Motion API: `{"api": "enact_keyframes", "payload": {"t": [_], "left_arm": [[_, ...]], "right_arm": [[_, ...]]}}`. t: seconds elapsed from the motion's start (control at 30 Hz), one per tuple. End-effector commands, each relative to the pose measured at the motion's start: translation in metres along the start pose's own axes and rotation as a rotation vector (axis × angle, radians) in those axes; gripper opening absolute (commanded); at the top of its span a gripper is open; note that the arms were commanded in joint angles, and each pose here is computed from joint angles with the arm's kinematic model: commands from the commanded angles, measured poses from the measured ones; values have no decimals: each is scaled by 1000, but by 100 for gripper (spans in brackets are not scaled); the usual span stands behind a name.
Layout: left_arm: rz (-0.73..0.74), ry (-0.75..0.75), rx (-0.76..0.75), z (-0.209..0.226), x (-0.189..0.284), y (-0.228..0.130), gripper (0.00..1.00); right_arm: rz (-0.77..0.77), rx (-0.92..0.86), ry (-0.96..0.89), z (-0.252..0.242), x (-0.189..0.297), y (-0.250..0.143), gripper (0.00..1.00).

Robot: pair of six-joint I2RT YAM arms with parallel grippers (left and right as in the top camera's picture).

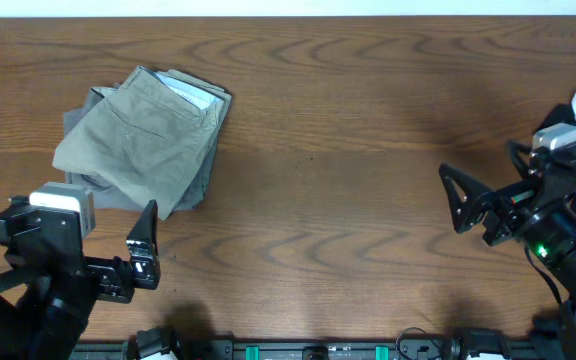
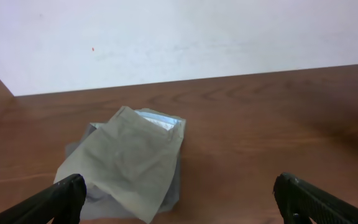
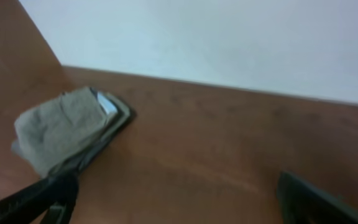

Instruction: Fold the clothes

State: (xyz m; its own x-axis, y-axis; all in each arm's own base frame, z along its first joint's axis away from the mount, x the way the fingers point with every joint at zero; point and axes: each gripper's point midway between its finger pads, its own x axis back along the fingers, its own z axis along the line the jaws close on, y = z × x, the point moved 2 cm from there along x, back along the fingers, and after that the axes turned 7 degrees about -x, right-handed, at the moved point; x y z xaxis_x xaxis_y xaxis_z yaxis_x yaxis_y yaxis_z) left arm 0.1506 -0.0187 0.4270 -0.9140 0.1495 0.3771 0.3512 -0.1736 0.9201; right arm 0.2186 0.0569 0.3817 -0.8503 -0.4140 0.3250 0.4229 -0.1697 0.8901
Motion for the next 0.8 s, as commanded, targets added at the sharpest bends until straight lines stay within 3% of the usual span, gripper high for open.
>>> {"api": "enact_keyframes", "payload": {"t": [0.0,0.3,0.77], "left_arm": [[-2,-13,-10,-1,0,1,98],[-2,-13,-10,-1,0,1,98],[-2,-13,-10,-1,0,1,98]], "right_arm": [[-47,37,-98,-12,6,6,99],[-312,163,-133,-15,24,0,99],[-449,222,-85,-43,-12,-103,99]]}}
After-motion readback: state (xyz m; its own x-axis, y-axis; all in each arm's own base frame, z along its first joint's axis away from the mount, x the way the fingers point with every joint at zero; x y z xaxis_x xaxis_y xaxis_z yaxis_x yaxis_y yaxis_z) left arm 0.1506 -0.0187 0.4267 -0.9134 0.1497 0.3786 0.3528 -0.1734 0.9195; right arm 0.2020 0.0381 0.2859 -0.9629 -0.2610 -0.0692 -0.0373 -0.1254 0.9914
